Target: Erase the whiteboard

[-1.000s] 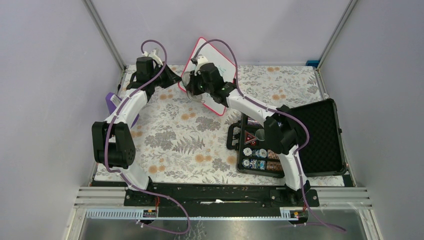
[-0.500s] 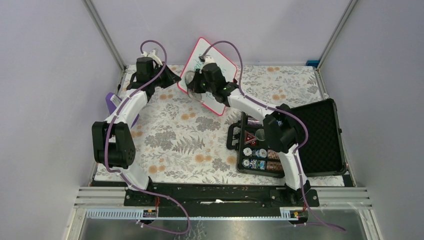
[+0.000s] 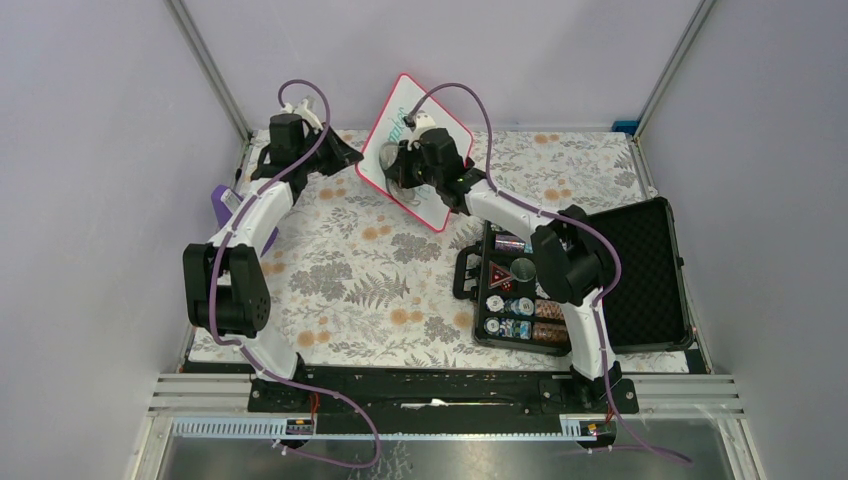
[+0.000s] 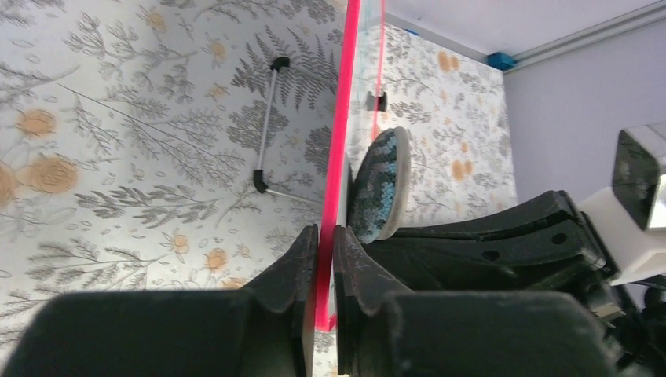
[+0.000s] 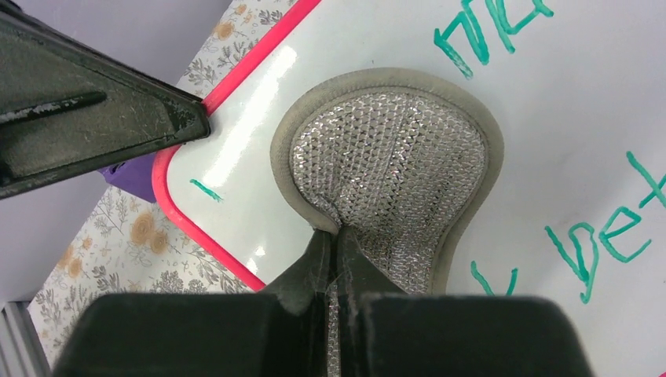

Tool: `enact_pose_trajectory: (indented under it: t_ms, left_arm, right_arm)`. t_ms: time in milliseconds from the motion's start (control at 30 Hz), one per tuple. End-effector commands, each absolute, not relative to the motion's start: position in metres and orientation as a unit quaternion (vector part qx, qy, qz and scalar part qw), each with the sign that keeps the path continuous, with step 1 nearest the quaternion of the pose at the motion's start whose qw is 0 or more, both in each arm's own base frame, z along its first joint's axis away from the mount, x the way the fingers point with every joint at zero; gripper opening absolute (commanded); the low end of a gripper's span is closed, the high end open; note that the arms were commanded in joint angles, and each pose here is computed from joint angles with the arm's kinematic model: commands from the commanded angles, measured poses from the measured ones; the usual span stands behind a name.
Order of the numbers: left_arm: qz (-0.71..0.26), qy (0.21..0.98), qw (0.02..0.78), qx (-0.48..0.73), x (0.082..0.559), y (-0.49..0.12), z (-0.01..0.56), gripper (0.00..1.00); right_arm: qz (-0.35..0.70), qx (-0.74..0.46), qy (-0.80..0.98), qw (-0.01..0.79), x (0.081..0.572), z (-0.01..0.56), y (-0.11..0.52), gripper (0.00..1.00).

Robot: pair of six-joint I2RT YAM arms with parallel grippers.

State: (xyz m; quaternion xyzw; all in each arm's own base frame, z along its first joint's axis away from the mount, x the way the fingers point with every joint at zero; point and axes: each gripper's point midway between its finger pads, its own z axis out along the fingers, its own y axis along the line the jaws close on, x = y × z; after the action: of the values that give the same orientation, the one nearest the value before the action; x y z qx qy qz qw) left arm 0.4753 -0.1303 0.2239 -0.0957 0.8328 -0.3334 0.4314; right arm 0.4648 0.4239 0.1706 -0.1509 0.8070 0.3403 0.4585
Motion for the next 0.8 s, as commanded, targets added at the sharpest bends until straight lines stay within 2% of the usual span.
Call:
enact_pose_trajectory:
  t_ms: [0,100,200,267,367,533,767]
  left_arm:
    - [-0.463,0.777,0.421,-0.068,0.457,-0.153,0.276,0.16]
    - [-0.485,0.758,0.431,-0.073,0.456,-0.141,0.286,0.30]
    - [-0.483,0.760,0.429,-0.070,0.456,-0.141,0.283,0.50]
    - [-0.483,0.762,0.426,-0.072,0.458,-0.141,0.278,0.53]
    - [-0.480,0.765,0.423,-0.077,0.461,-0.140,0.273,0.47]
    - [-0.476,0.769,0.418,-0.089,0.464,-0.138,0.264,0.27]
    - [-0.477,0.774,0.405,-0.100,0.466,-0.138,0.252,0.16]
  right_arm:
    - [0.344,-0.198,0.804,0.444,0.437,0.167,0.440,0.00]
    - [0.341,-0.200,0.804,0.444,0.438,0.165,0.439,0.00]
    - [0.342,-0.200,0.804,0.444,0.439,0.165,0.440,0.00]
    - [0.343,-0.200,0.803,0.445,0.439,0.168,0.441,0.00]
    - [0.344,-0.201,0.800,0.448,0.441,0.172,0.442,0.00]
    - [0.344,-0.203,0.800,0.448,0.442,0.176,0.444,0.00]
    - [0.355,-0.213,0.792,0.449,0.441,0.187,0.455,0.00]
